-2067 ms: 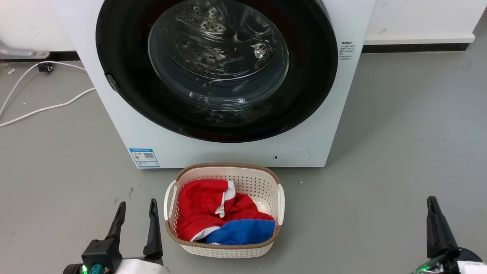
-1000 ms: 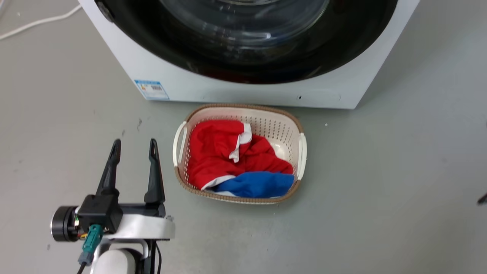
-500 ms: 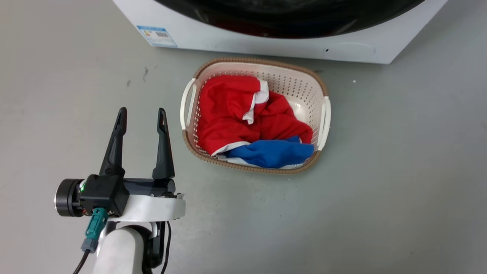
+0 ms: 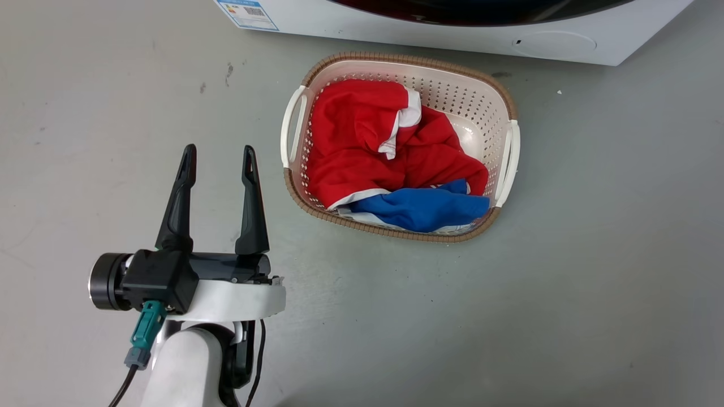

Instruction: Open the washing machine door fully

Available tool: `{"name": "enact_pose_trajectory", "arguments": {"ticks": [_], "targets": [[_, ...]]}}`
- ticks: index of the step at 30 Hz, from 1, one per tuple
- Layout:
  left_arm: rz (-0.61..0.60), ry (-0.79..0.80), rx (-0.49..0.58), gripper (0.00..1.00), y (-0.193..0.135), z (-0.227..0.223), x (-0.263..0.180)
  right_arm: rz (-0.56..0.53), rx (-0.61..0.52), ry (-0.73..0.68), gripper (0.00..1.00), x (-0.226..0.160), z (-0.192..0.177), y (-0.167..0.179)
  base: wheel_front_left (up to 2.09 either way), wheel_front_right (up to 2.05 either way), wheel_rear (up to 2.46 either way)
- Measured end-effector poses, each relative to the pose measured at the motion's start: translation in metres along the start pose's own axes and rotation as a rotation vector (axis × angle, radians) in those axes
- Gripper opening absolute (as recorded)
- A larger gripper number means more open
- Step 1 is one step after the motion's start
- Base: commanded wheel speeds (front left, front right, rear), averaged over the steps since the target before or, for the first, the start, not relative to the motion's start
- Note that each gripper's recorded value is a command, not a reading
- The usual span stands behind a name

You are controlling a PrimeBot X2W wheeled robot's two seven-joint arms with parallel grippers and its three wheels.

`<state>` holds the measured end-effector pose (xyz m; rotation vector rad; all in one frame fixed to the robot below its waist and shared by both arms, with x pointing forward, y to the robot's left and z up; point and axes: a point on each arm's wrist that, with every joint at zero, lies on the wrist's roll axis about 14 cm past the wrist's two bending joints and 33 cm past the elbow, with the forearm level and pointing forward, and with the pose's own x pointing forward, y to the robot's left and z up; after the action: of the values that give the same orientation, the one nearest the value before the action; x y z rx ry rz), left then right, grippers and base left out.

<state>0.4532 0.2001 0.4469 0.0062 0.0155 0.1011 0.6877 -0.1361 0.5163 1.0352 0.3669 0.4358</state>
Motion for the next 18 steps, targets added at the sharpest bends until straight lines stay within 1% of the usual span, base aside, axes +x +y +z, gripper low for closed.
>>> {"name": "enact_pose_trajectory", "arguments": {"ticks": [3,7,18], "targets": [[0.003,0.004,0.001,1.0,0.001,-0.001,0.0,-0.011,-0.002,0.028,0.0,0.002,-0.006,-0.005,0.0,0.0,0.0],[0.007,0.0,0.0,1.0,0.001,0.0,0.001,-0.005,-0.002,0.057,0.0,-0.002,-0.013,-0.003,0.0,0.0,0.0],[-0.006,-0.032,-0.01,1.0,-0.003,0.012,-0.001,0.04,0.004,0.148,0.0,-0.037,-0.043,0.01,0.0,0.0,0.0]]}}
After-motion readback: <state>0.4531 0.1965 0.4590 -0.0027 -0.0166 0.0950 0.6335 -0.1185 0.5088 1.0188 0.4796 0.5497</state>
